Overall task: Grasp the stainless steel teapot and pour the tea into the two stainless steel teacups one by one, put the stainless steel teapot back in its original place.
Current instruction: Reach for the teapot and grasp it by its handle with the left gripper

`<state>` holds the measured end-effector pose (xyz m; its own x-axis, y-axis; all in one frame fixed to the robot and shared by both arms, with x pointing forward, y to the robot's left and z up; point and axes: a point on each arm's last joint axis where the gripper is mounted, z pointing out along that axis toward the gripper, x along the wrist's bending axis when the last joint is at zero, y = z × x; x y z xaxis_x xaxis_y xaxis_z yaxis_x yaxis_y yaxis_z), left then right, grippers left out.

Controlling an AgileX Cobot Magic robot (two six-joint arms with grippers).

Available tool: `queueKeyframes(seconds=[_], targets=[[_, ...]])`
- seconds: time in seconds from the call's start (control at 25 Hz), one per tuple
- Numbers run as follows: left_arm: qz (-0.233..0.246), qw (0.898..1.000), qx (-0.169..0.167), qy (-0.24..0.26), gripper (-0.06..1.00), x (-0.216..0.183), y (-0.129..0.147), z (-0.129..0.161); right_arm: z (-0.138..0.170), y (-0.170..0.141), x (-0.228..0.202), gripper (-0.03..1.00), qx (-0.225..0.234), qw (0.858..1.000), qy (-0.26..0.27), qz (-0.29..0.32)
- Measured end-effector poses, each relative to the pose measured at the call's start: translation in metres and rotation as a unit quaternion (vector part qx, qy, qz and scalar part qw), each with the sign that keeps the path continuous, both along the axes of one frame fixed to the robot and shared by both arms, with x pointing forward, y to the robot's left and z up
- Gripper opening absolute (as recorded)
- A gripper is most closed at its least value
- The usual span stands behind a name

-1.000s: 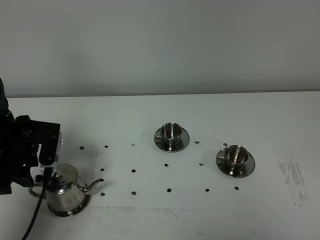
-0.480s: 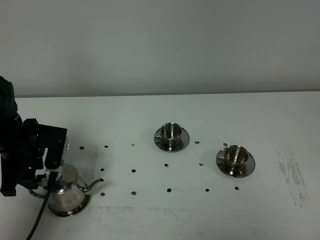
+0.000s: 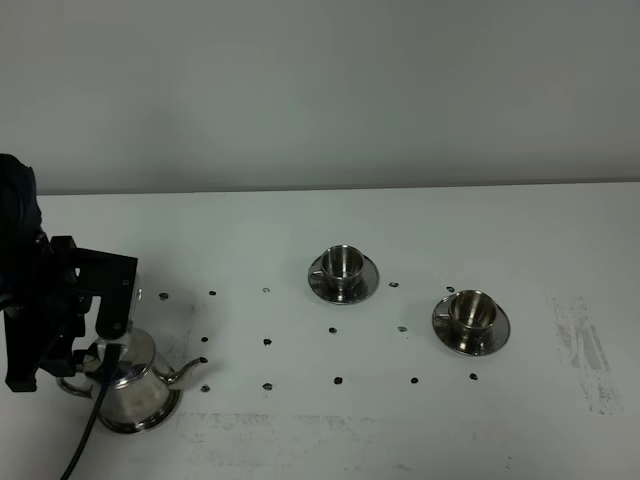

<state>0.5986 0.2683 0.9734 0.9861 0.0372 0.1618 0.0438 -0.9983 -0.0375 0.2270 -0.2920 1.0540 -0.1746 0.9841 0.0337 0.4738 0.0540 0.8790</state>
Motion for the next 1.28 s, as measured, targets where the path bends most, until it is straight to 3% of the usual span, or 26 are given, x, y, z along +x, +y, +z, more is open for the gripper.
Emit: queueKeyframes(seconds=[0.88, 0.96, 1.08, 1.28], targets=[[0.01, 1.0, 0.002, 0.019, 0.46, 0.003, -0.007, -0.018, 0.0, 0.0, 0.0, 0.45, 0.0, 1.0, 0.0, 0.0], [0.012, 1.0, 0.002, 0.022, 0.41, 0.003, -0.007, -0.018, 0.0, 0.0, 0.0, 0.45, 0.0, 1.0, 0.0, 0.0], [0.021, 0.999, 0.002, 0.028, 0.23, 0.003, -0.007, -0.021, 0.0, 0.0, 0.0, 0.45, 0.0, 1.0, 0.0, 0.0], [0.042, 0.999, -0.001, 0.029, 0.24, 0.003, -0.008, -0.022, 0.0, 0.0, 0.0, 0.45, 0.0, 1.0, 0.0, 0.0]])
